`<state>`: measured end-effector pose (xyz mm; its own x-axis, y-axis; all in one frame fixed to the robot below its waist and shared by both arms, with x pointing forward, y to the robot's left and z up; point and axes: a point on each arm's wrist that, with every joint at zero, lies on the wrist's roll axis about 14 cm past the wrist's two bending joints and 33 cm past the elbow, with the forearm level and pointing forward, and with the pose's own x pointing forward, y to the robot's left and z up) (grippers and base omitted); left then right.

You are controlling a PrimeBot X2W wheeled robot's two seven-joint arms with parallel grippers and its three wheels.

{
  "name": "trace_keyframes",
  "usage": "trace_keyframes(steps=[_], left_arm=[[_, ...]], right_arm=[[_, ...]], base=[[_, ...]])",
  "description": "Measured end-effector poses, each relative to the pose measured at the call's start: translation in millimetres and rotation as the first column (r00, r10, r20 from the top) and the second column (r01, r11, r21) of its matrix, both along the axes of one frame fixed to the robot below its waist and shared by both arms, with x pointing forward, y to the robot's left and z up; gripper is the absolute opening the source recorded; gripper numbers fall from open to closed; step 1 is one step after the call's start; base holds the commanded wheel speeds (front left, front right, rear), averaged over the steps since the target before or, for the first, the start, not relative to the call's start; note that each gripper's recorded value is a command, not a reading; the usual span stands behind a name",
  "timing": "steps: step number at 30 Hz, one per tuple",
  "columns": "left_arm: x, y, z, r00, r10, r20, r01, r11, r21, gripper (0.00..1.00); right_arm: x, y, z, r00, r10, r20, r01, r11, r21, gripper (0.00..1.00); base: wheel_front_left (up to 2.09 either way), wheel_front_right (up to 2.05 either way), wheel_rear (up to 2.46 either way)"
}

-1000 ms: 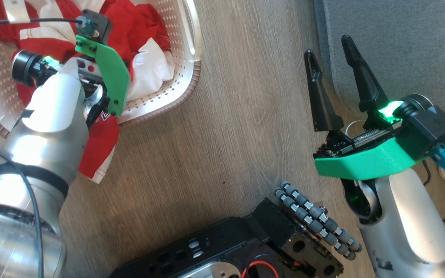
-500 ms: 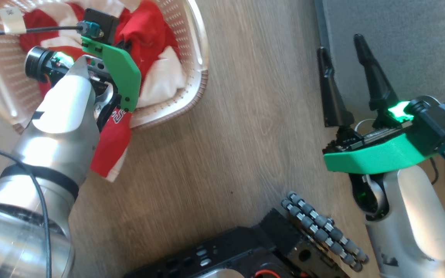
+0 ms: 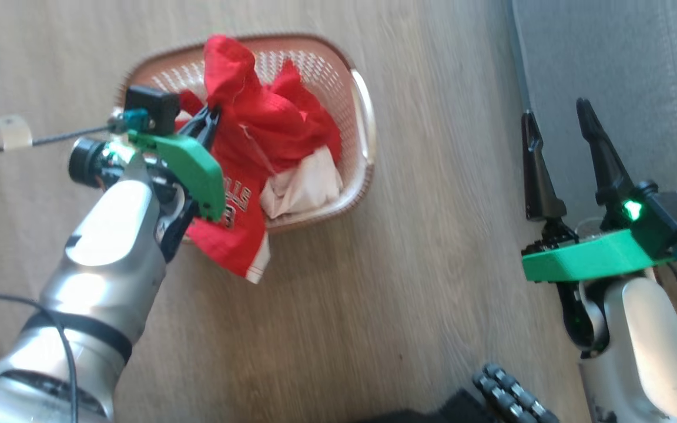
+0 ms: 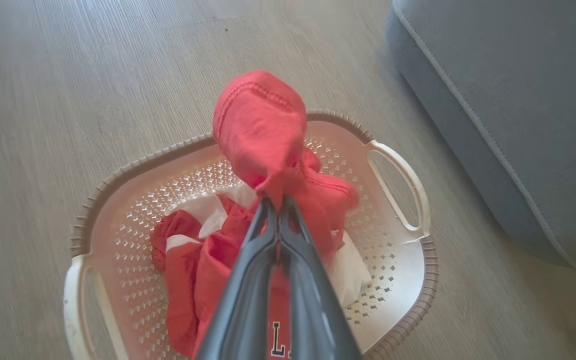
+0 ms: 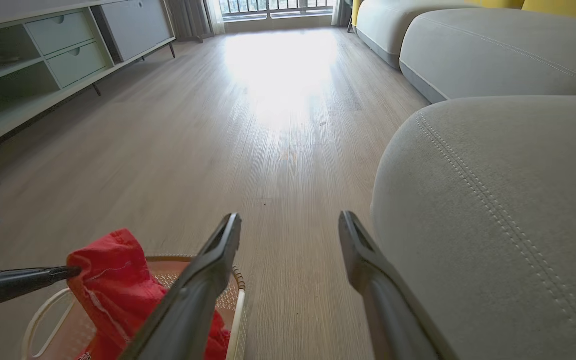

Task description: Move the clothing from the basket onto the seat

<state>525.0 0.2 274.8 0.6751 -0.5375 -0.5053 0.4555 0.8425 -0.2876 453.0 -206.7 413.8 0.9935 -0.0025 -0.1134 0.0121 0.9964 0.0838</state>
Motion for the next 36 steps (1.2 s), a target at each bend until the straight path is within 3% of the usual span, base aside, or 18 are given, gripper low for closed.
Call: trace_keyframes(steps=[9, 20, 28, 36], left_arm=[[-16, 64, 75, 0.977, 0.155, 0.147, -0.155, 0.988, -0.010, 0.00], [-53, 128, 167, 0.879, 0.304, 0.367, -0.305, 0.951, -0.057, 0.00], [-81, 155, 219, 0.799, 0.350, 0.489, -0.354, 0.931, -0.089, 0.00], [-108, 173, 234, 0.774, 0.366, 0.518, -0.388, 0.919, -0.070, 0.00]], right_arm=[[-21, 13, 37, 0.997, 0.027, 0.072, -0.028, 1.000, 0.007, 1.00], [-54, 30, 74, 0.986, 0.071, 0.150, -0.072, 0.997, -0.001, 1.00], [-62, 37, 99, 0.970, 0.111, 0.217, -0.108, 0.994, -0.026, 1.00], [-80, 37, 101, 0.968, 0.129, 0.216, -0.122, 0.991, -0.048, 1.00]], base=[[0.00, 0.00, 0.00], [0.00, 0.00, 0.00], [0.00, 0.00, 0.00], [0.00, 0.00, 0.00]])
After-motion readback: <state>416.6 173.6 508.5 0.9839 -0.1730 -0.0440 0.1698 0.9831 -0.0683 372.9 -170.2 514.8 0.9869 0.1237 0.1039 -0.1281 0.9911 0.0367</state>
